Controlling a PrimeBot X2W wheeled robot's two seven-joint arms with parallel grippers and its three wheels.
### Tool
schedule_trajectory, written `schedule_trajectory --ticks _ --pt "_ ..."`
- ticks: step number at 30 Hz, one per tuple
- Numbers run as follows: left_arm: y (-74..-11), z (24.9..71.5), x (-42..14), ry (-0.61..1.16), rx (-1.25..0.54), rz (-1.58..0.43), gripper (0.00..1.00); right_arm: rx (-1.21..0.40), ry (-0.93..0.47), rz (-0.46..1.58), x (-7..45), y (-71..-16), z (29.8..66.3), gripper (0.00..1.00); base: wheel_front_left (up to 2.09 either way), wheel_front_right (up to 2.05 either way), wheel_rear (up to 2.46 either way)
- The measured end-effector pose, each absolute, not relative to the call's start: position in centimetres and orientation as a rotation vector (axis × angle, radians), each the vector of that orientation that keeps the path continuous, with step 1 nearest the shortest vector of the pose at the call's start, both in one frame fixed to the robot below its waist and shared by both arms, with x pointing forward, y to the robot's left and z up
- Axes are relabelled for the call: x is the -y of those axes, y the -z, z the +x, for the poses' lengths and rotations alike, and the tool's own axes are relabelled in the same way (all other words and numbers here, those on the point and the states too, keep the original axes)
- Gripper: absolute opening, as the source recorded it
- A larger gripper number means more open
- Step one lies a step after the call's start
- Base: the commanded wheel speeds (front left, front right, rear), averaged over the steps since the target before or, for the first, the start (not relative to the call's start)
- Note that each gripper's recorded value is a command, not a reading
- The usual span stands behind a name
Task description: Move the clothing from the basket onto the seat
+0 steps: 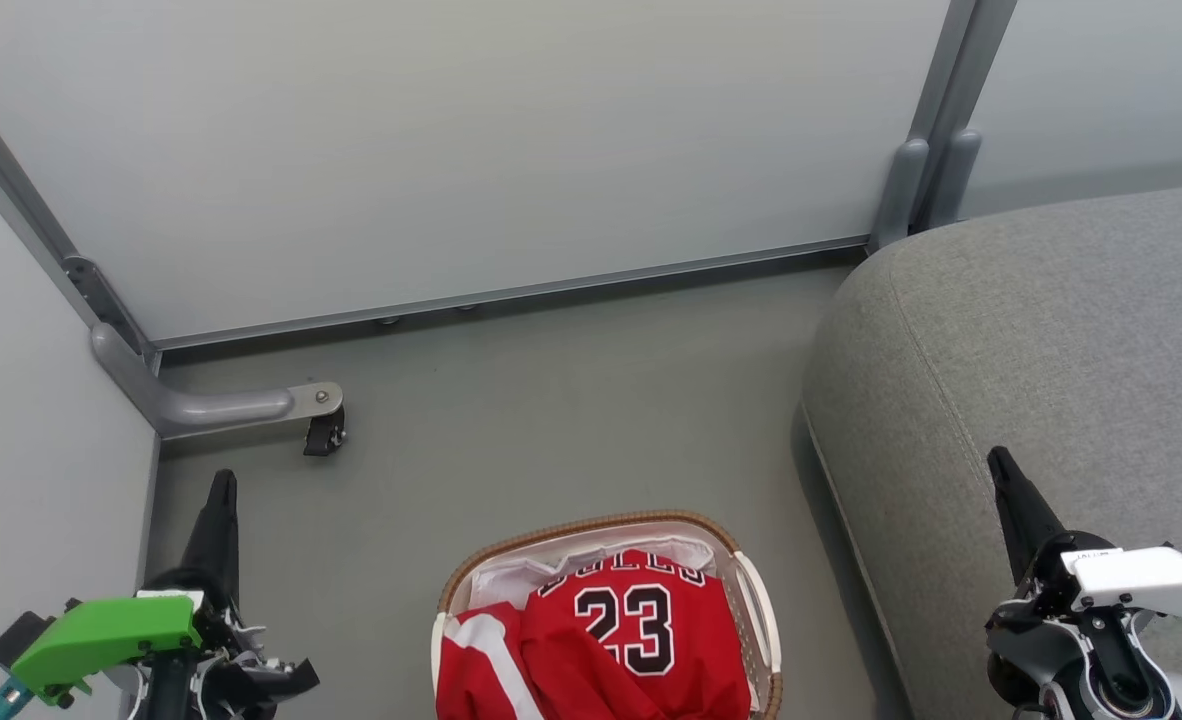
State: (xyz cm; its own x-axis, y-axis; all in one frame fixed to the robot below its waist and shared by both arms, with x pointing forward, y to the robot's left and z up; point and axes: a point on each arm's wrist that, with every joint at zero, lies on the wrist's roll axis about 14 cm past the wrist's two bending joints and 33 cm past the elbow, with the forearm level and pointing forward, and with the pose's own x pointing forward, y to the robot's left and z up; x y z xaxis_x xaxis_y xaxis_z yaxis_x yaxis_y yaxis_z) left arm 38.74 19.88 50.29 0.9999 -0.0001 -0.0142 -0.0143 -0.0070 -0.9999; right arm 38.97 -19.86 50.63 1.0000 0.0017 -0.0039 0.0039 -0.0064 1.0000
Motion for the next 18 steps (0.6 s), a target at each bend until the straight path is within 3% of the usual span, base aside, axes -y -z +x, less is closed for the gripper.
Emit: schedule_trajectory --ticks 1,18 --pt "-49.9 38.6 -19.8 -0.021 -0.020 -1.580 1.00 -0.013 0.009 1.580 19.8 -50.3 38.9 1.00 0.00 0.00 0.00" --pt "-47.4 37.3 -18.5 -0.078 -0.082 -1.540 1.00 -0.049 0.104 1.536 19.7 -47.5 37.6 1.00 0.00 0.00 0.00"
